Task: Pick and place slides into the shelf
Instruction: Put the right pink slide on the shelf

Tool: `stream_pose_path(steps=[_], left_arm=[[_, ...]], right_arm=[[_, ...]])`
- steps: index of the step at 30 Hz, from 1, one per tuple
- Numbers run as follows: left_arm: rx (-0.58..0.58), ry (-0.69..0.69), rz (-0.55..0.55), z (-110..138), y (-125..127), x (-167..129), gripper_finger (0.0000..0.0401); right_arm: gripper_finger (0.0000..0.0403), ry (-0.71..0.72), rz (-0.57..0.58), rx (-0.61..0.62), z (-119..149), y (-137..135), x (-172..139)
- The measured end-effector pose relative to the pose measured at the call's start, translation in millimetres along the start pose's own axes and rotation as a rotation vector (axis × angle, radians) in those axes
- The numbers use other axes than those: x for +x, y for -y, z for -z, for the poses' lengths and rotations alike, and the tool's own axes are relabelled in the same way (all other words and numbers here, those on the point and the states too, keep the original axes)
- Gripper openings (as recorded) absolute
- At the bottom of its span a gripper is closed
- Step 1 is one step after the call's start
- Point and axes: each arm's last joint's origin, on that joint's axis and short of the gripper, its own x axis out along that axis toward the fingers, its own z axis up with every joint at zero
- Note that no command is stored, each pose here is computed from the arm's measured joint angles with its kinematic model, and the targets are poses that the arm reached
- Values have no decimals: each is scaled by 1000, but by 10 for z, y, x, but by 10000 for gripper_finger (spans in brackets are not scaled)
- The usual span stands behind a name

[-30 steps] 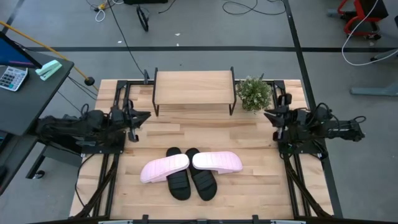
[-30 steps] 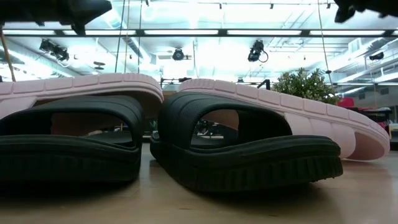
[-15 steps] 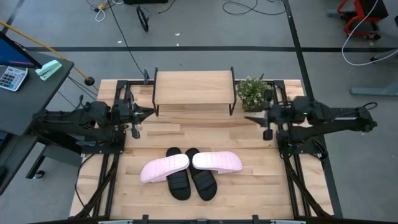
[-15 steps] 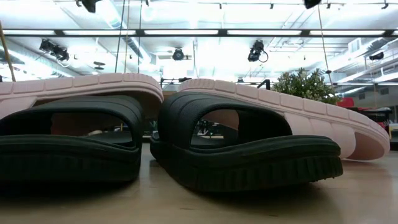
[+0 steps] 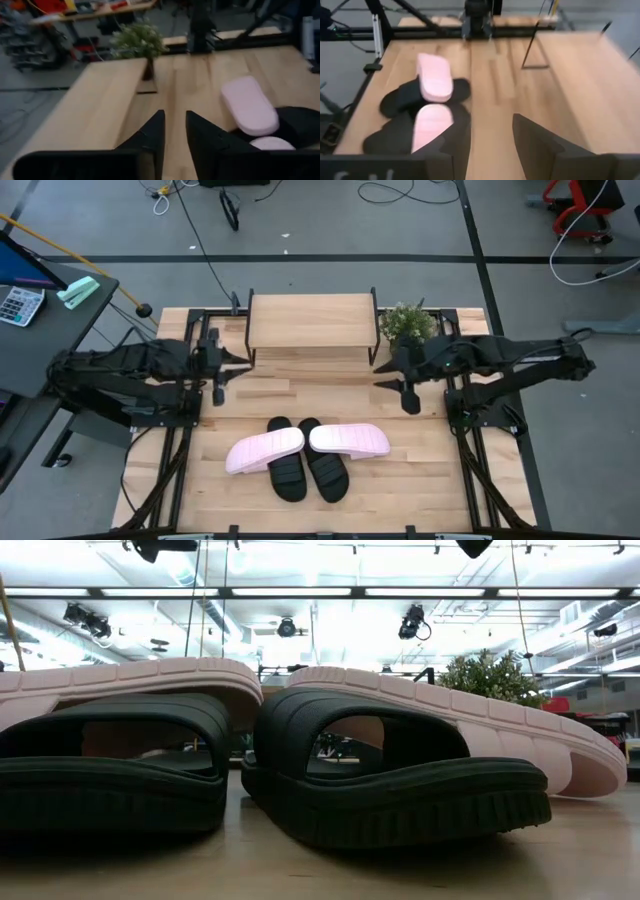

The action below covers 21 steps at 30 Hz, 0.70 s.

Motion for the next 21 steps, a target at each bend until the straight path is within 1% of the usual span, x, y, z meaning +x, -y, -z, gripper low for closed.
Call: stream_pose_path(steps=[4, 10, 15, 21], left_arm=[[-47, -33, 54, -59, 35, -13, 112], [-124, -80, 120, -150, 139, -28, 129], [-109, -103, 207, -260, 286, -42, 137], [-54, -144, 278, -409, 444, -29, 138]], right_arm=[[153, -73, -9, 46, -55, -58, -13], [154, -77, -28, 35, -95, -110, -47], [154, -100, -21, 40, -72, -104, -51], [154, -123, -14, 98, -50, -100, -54]])
